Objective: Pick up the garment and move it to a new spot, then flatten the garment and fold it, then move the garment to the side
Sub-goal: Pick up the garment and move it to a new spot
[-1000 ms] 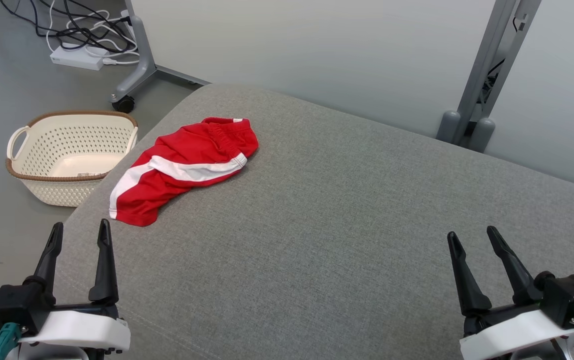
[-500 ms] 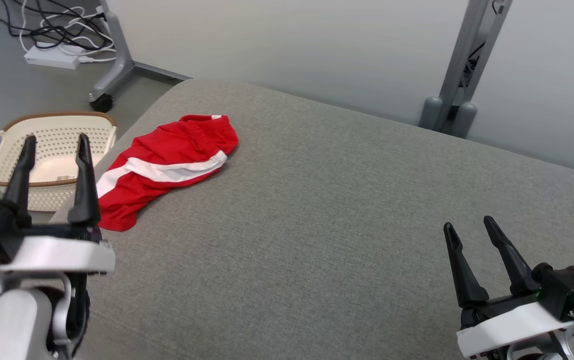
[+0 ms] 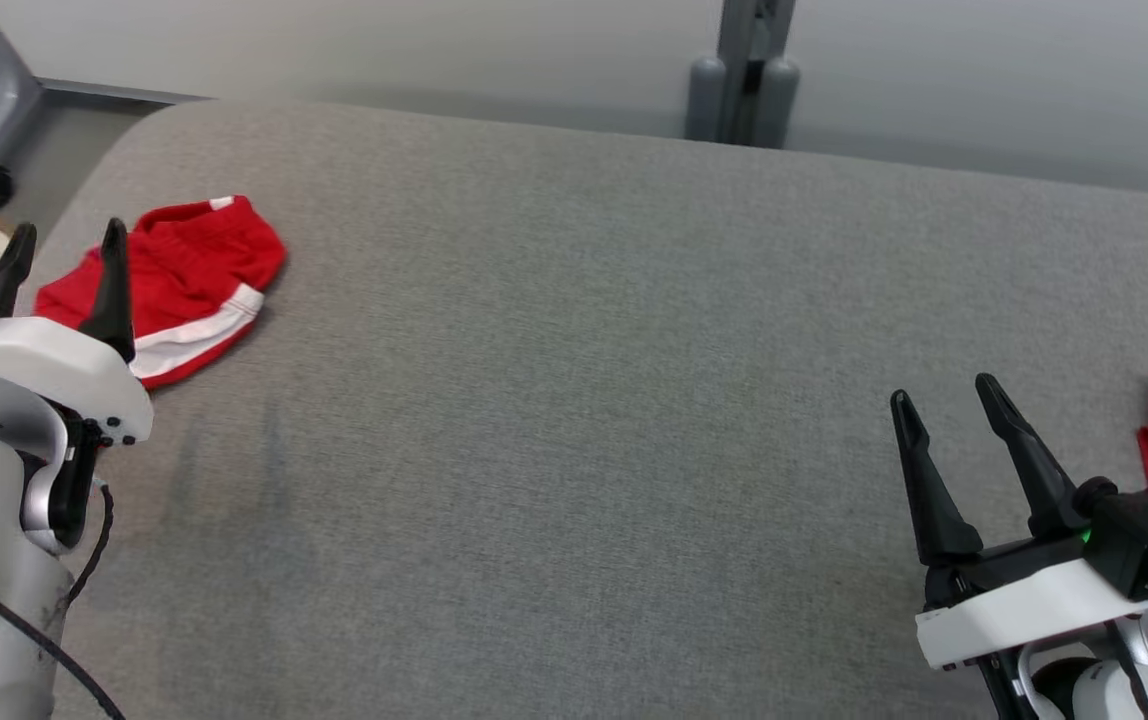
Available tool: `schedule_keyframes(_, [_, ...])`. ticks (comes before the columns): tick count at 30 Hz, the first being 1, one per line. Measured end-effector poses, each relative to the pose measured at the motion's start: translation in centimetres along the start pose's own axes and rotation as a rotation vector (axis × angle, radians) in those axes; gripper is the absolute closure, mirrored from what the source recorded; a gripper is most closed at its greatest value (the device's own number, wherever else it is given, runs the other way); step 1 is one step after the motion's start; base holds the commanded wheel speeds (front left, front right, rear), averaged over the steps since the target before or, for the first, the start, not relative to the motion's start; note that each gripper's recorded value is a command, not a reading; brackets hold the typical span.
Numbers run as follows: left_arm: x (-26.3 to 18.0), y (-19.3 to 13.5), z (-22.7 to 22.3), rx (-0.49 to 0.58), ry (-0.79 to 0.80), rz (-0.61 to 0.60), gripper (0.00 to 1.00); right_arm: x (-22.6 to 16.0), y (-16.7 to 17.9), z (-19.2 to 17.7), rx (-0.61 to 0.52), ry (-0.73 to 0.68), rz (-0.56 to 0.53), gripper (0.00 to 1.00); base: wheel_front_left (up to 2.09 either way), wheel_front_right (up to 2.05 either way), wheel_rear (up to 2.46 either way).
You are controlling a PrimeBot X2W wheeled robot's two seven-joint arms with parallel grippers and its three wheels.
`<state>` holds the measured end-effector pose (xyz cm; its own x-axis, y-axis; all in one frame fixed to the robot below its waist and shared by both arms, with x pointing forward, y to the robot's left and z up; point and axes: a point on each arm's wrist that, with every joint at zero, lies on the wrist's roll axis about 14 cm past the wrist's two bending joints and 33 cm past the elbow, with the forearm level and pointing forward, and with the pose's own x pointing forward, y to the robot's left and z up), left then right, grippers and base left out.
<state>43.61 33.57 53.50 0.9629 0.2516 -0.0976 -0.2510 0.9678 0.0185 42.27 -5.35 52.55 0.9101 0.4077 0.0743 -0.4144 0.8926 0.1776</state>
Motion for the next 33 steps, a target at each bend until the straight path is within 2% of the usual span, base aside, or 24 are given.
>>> schedule_keyframes(4, [2.4, -1.4, -5.4, 0.006, 0.174, -0.029, 0.0, 0.1, -2.0, -1.1, 0.004, 0.026, -0.046, 0.0, 0.0, 0.0, 0.0])
schedule_keyframes(6, [3.0, -1.8, -6.5, 0.005, 0.204, -0.036, 0.0, 0.2, -2.4, -1.4, 0.003, 0.033, -0.055, 0.0, 0.0, 0.0, 0.0])
schedule_keyframes(8, [4.3, -3.4, -9.6, 0.019, 0.301, -0.063, 0.0, -0.1, -4.1, -2.6, 0.002, 0.064, -0.092, 0.0, 0.0, 0.0, 0.0])
schedule_keyframes(13, [5.8, -4.5, -12.8, 0.03, 0.404, -0.065, 0.0, 0.1, -5.4, -4.0, 0.0, 0.095, -0.114, 0.0, 0.0, 0.0, 0.0])
schedule_keyframes(20, [7.3, -3.9, -16.8, 0.065, 0.529, -0.017, 0.0, 0.0, -7.7, -5.4, -0.003, 0.123, -0.162, 0.0, 0.0, 0.0, 0.0])
schedule_keyframes(21, [7.3, -3.7, -17.2, 0.073, 0.543, -0.009, 0.05, -0.1, -7.9, -5.7, -0.002, 0.129, -0.169, 0.0, 0.0, 0.0, 0.0])
schedule_keyframes(23, [7.4, -2.9, -18.0, 0.094, 0.571, 0.019, 0.39, -0.3, -8.4, -6.1, -0.001, 0.14, -0.182, 0.0, 0.0, 0.0, 0.0])
schedule_keyframes(24, [7.6, -2.7, -18.0, 0.1, 0.567, 0.025, 0.6, -0.4, -8.6, -6.2, -0.001, 0.143, -0.189, 0.0, 0.0, 0.0, 0.0])
schedule_keyframes(25, [7.9, -2.5, -17.9, 0.105, 0.555, 0.032, 1.0, -0.5, -8.8, -6.3, -0.002, 0.142, -0.195, 0.0, 0.0, 0.0, 0.0])
schedule_keyframes(33, [9.0, -3.3, -14.1, 0.066, 0.368, -0.015, 1.0, -0.5, -9.1, -5.5, -0.004, 0.116, -0.212, 0.0, 0.0, 0.0, 0.0])
